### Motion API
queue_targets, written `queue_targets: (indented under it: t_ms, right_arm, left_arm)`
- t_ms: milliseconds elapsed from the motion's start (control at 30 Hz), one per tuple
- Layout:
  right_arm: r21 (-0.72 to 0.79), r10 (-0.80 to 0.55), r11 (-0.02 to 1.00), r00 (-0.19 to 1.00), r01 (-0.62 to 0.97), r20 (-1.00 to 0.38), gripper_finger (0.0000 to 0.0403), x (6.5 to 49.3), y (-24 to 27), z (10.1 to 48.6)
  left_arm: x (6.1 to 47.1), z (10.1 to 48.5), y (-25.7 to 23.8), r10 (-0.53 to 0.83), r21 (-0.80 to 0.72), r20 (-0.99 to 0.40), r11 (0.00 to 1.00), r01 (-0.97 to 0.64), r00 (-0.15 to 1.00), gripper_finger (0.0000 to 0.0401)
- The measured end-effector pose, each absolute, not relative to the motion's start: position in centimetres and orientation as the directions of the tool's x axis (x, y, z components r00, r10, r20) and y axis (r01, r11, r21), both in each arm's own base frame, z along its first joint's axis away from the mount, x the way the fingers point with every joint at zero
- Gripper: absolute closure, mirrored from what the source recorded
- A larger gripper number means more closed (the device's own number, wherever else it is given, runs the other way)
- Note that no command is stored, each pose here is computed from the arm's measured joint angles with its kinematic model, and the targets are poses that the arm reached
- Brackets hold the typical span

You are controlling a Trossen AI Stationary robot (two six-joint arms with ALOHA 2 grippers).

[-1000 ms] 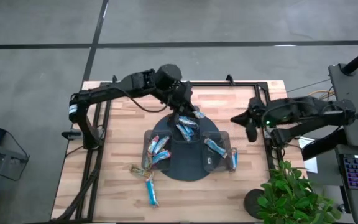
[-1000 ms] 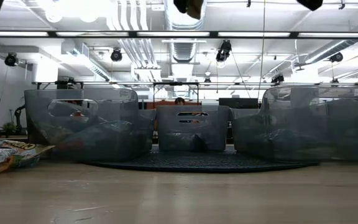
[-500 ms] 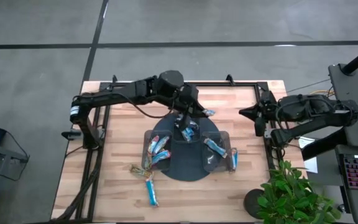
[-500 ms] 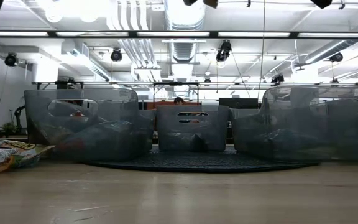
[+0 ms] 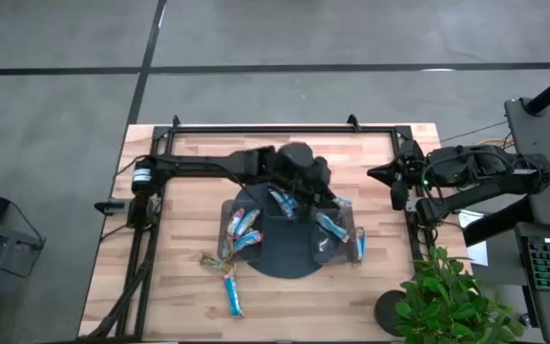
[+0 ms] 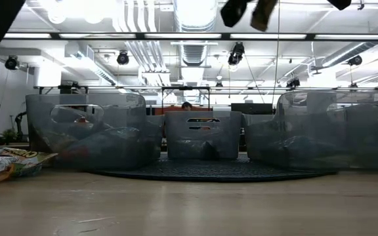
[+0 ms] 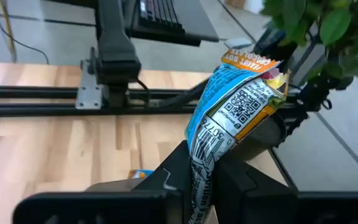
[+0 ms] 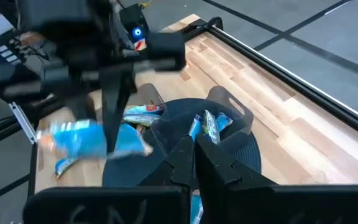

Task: Pick and place Granola Bars by type
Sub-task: Put the yellow granola bar into the bottom right black bin

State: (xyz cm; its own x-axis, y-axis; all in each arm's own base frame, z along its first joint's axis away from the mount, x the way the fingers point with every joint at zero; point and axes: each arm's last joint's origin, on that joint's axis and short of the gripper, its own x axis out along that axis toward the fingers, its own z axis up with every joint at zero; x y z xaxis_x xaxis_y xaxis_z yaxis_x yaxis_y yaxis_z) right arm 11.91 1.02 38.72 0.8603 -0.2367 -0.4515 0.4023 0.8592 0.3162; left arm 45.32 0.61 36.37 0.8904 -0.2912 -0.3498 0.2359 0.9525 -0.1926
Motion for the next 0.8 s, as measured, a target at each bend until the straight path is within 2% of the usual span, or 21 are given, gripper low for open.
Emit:
queue_targets:
  t_ms: [433,700,800]
  right_arm:
    - [0.306,-0.239,0.860,0.851,0.409,-0.467,0.0394,11.9,1.0,38.6]
    - [0.307,-0.239,0.858,0.849,0.412,-0.472,0.0394,11.9,1.0,38.5]
    - [0.309,-0.239,0.857,0.849,0.413,-0.471,0.0394,11.9,1.0,38.5]
  left_arm:
    - [47.8,31.0,-0.2,-0.307,-0.283,-0.484,0.941,0.186,0.820,0.0374]
    - [47.8,29.5,-0.4,-0.281,-0.271,-0.560,0.951,0.148,0.779,0.0378]
    - [48.2,29.4,-0.4,-0.277,-0.262,-0.541,0.953,0.154,0.794,0.0379]
